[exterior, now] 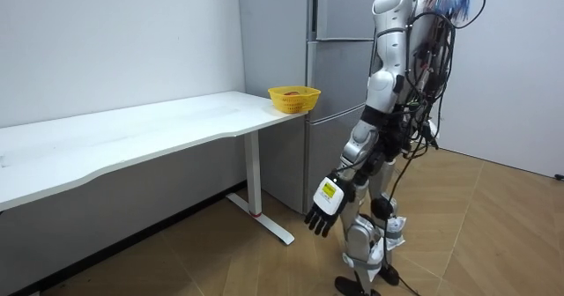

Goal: Retrieve from the upper fridge

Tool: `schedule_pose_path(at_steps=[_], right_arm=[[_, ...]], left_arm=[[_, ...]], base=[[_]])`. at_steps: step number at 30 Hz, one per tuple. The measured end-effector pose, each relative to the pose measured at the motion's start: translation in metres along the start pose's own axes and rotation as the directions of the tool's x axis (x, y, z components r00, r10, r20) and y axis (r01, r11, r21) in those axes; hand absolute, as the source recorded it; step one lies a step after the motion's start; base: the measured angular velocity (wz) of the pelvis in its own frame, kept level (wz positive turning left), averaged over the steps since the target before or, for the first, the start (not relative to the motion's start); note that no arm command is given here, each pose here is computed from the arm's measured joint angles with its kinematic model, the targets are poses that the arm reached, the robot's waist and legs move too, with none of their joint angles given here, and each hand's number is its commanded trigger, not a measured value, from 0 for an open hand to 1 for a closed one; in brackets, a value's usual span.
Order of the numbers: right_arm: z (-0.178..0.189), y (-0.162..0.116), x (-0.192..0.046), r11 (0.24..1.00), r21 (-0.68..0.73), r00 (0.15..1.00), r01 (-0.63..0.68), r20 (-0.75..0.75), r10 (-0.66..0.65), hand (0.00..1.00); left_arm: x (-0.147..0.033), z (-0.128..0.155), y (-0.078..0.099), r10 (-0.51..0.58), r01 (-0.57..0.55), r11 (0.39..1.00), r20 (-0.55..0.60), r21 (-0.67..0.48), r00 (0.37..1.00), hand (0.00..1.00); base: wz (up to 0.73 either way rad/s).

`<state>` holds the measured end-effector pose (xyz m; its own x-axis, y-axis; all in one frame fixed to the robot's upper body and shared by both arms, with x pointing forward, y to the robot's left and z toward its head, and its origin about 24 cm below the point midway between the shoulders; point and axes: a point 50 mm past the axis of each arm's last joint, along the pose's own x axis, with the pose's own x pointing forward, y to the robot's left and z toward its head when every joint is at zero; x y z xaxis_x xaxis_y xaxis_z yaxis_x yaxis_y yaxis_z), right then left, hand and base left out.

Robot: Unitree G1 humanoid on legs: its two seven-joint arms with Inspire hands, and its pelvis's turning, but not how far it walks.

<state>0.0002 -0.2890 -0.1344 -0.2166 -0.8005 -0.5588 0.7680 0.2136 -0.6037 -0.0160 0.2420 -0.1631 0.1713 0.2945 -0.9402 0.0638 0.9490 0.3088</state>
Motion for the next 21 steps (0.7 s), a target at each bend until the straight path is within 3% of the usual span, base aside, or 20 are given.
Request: schedule_pose_path(at_steps=[6, 9, 11, 17, 21], right_arm=[[-0.04, -0.003, 0.001, 0.939, -0.214, 0.952, -0.269, -0.207, 0.225, 0.0], [-0.051, -0.003, 0.0, 0.833, -0.378, 0.908, -0.403, -0.275, 0.315, 0.0], [-0.057, -0.003, -0.002, 0.716, -0.504, 0.873, -0.484, -0.329, 0.359, 0.0], [-0.05, 0.017, -0.009, 0.49, -0.642, 0.801, -0.59, -0.393, 0.451, 0.0], [-0.045, 0.028, -0.013, 0.399, -0.672, 0.762, -0.624, -0.41, 0.502, 0.0]], left_arm=[[0.0, -0.004, 0.0, -0.067, 0.069, 0.997, -0.061, 0.039, 0.996, 0.0], [0.0, -0.007, 0.003, -0.073, 0.078, 0.996, -0.093, 0.05, 0.993, 0.0], [0.0, -0.007, 0.004, -0.073, 0.083, 0.993, -0.107, 0.084, 0.992, 0.0], [0.001, -0.007, 0.003, -0.087, 0.103, 0.989, -0.15, 0.106, 0.985, 0.0], [0.001, -0.007, 0.002, -0.1, 0.118, 0.988, -0.165, 0.102, 0.981, 0.0]], base=[[0.01], [-0.01], [0.0], [0.01], [0.0]])
